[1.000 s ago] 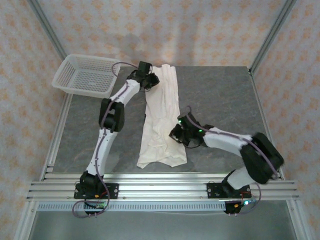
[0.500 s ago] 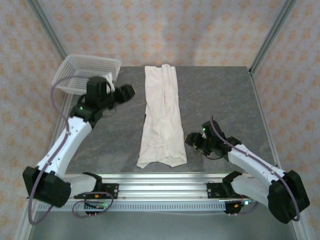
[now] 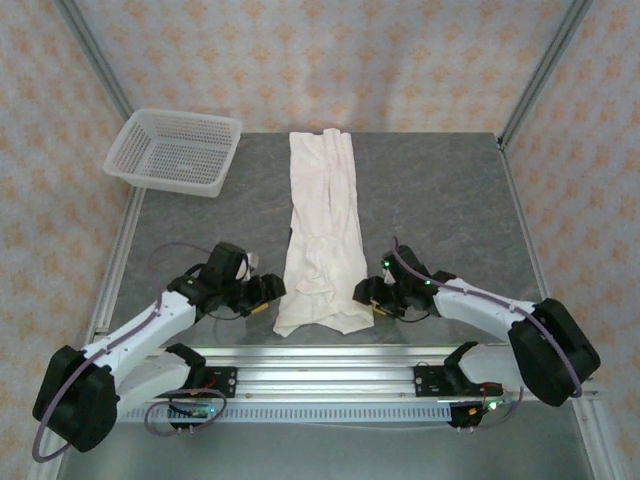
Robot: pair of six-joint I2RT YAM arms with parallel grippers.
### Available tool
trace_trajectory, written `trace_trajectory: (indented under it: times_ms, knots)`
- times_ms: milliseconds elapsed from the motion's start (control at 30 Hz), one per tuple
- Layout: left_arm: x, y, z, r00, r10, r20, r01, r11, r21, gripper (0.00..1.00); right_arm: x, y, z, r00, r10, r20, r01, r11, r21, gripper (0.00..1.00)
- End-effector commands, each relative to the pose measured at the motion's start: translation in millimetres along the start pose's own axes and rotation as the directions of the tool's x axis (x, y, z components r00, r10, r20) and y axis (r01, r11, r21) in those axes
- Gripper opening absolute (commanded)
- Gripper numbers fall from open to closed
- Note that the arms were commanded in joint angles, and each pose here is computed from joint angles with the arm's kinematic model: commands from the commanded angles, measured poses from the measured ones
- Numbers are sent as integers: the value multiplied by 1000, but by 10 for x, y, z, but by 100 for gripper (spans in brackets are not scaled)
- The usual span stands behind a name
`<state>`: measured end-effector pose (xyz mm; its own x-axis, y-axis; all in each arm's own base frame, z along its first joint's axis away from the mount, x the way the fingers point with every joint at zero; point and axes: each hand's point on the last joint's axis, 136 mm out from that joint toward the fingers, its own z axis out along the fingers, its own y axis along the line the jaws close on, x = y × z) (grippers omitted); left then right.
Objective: Fold the inside-out t-shirt
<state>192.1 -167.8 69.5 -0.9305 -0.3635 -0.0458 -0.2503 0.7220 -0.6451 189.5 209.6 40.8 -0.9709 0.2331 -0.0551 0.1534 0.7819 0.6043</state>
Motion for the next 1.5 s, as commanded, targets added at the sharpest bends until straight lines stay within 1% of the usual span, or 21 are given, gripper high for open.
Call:
trace_trajectory:
  times_ms: [0,67,100,167,200,233,300,333,467,533,600,667,733,800,867,900,967,1100,1233,1367,1467]
  knots:
    - [43,-125,87,999,-42,-25,44,996,79,69,-105,296,-42,999,-30,31,33,995,-95,50]
    - [84,-198,121,998,-29,-50,34,994,101,71,-100,342,-51,999,-23,27,26,993,-115,40]
    - [101,-233,140,998,-22,-62,29,993,111,72,-102,348,-54,999,-18,28,21,993,-119,37]
    - [135,-232,197,996,-20,-87,29,994,104,73,-106,329,-50,999,-13,34,17,993,-114,37]
    - [147,-217,233,995,-24,-97,33,995,98,74,-107,320,-42,999,-11,35,15,993,-114,39]
    - [156,-200,268,994,-28,-105,38,995,93,74,-107,314,-34,999,-8,35,12,993,-114,42]
    - [168,-135,341,993,-42,-113,51,996,71,75,-105,277,-17,999,1,35,3,995,-102,52]
    - [167,-102,364,993,-44,-112,50,997,55,75,-110,250,-11,999,3,39,0,996,-89,53]
    - [149,-17,448,993,-30,-110,31,1000,5,74,-105,183,8,999,4,38,-2,998,-57,52]
    - [146,-63,489,992,-10,-123,12,1000,10,73,-107,193,22,999,6,35,-3,998,-60,49]
    - [127,-120,527,993,-2,-119,4,1000,17,71,-104,209,36,1000,7,28,-5,998,-69,43]
    - [111,-122,516,994,6,-107,-6,1000,2,68,-105,223,32,1000,8,26,-6,997,-73,42]
    - [82,-41,424,996,33,-80,-38,997,-61,68,-103,211,12,999,9,31,-7,998,-66,42]
    - [13,128,257,997,69,-20,-72,982,-177,69,-112,184,-15,999,9,46,-6,999,-53,42]
    - [-54,258,107,995,93,34,-81,961,-266,70,-112,146,-22,999,9,53,-7,999,-36,42]
    - [-69,284,77,994,97,48,-80,956,-281,70,-111,140,-18,999,8,52,-6,999,-35,42]
    - [-62,263,123,996,83,40,-70,962,-265,71,-114,125,-4,999,12,52,-11,1000,-29,42]
    - [-63,123,340,998,57,-6,-57,978,-201,71,-118,156,17,999,14,40,-12,999,-35,43]
    - [-123,-100,475,999,42,-5,-43,994,-96,71,-116,171,-2,999,8,39,-7,999,-36,43]
    - [-128,-393,553,999,38,-17,-37,999,36,61,-101,145,-13,999,11,40,-10,999,-31,42]
    - [-88,-545,580,998,55,-34,-52,995,79,52,-95,114,-18,999,16,45,-15,1000,-22,42]
